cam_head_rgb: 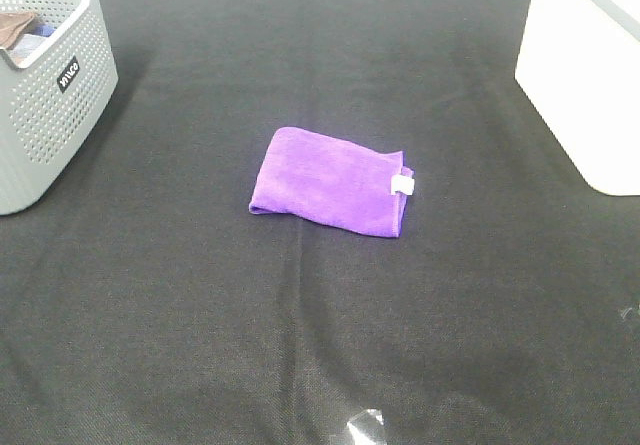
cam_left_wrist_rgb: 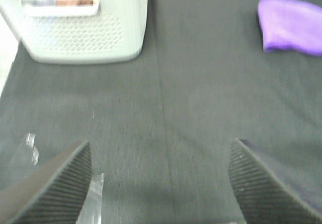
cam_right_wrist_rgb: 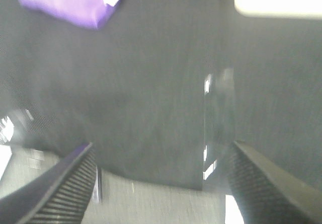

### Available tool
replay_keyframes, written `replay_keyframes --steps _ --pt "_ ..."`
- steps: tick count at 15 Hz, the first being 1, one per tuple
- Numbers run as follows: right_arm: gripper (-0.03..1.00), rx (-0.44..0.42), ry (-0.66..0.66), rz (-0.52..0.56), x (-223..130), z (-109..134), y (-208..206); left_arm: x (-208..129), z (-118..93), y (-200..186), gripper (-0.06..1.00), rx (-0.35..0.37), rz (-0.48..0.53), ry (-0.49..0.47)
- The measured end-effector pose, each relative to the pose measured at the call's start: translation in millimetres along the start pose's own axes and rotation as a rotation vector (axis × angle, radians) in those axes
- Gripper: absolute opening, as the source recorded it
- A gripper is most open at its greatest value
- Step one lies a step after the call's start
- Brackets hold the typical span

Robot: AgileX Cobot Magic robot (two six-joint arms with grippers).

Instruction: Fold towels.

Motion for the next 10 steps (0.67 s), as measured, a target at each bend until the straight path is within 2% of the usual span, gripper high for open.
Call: replay_keyframes --steps 3,10 --pt "0.73 -0.015 -0.007 -0.059 6.1 -3.1 9.9 -1.7 0.1 3.0 0.7 0.001 0.003 0.001" --pt "0.73 -0.015 -0.008 -0.064 6.5 -3.2 10.8 -1.1 0.2 3.7 0.7 0.002 -0.003 0.001"
Point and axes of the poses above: a point on each arm's last joint axis where the gripper is mounted, y pointing out along that axis toward the gripper, z along the wrist's bending axis when the last joint is at zero, x = y × z, the point moved 6 cm from there along y, pointing out along that axis toward the gripper, and after that the axes turned 7 degrees about y, right-handed, at the moved point
